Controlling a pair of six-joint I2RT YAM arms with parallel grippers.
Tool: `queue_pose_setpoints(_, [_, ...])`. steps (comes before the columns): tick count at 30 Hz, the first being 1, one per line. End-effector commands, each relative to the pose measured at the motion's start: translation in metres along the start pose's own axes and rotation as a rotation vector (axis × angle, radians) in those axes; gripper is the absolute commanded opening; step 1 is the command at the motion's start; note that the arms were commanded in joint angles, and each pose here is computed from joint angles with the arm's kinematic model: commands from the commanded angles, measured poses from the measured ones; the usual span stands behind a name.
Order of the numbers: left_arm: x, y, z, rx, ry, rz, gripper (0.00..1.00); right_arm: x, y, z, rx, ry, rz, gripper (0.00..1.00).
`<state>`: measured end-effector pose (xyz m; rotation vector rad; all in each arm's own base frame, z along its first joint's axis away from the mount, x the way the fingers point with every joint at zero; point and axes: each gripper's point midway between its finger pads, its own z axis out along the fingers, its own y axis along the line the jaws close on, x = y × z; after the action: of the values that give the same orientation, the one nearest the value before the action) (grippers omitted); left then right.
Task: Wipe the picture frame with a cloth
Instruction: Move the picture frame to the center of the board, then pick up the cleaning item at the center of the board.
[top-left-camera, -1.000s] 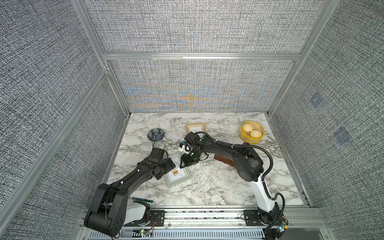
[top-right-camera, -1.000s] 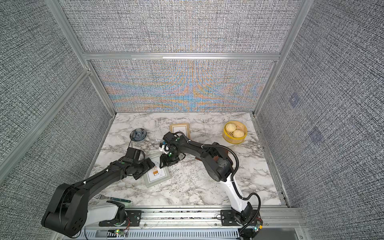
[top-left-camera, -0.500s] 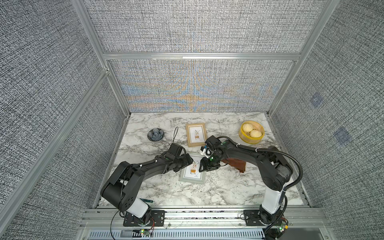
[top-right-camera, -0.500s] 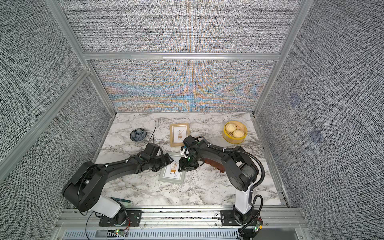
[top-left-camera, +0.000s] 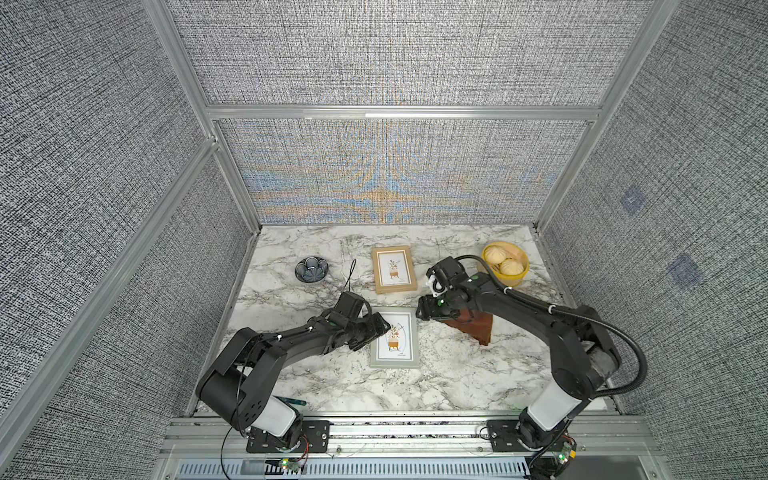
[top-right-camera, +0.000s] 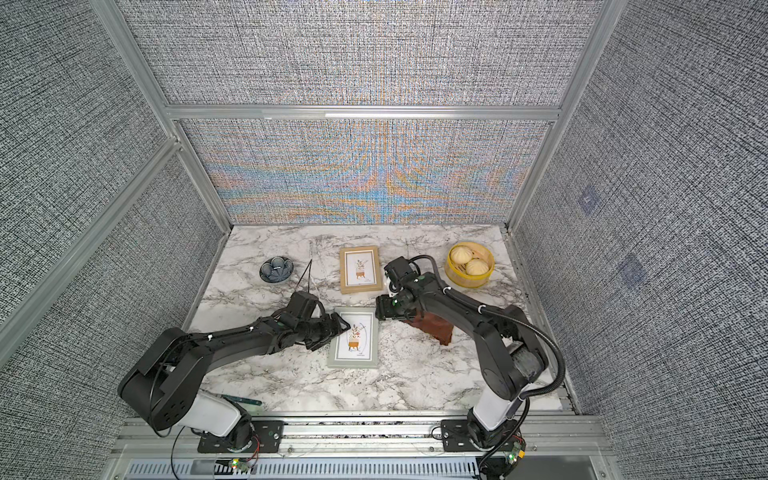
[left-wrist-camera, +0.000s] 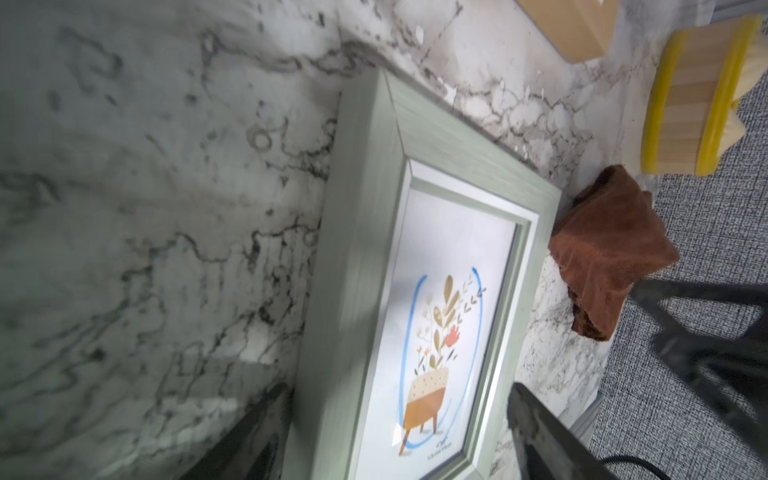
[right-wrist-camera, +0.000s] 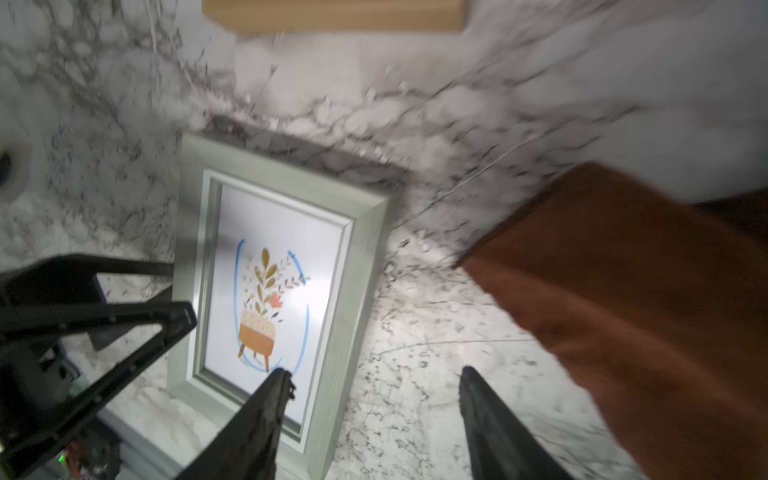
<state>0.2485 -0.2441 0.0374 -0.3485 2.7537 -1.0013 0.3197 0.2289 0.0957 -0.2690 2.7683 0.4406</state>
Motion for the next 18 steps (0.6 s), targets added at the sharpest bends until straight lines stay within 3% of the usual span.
queue_pose_setpoints(1, [0.013,0.012,-0.005,-0.052,0.047,-0.008,0.82,-0.010,-0.059,-0.018,0.330,-0.068,-0.036,0.77])
queue_pose_setpoints(4, [0.005,0.021,-0.016,-0.145,0.011,0.022,0.84,-0.009,-0.091,-0.023,0.497,-0.054,-0.046,0.87])
queue_pose_setpoints(6, [-0.001,0.021,-0.024,-0.184,-0.021,0.040,0.87,-0.007,-0.103,-0.023,0.534,-0.050,-0.014,0.91])
queue_pose_setpoints(11, [-0.015,0.023,-0.041,-0.257,-0.089,0.075,0.94,0.004,-0.122,-0.003,0.460,-0.029,0.143,0.97])
queue_pose_setpoints(18, [-0.024,0.019,-0.048,-0.298,-0.111,0.113,0.96,0.024,-0.143,0.031,0.348,0.058,0.305,0.96])
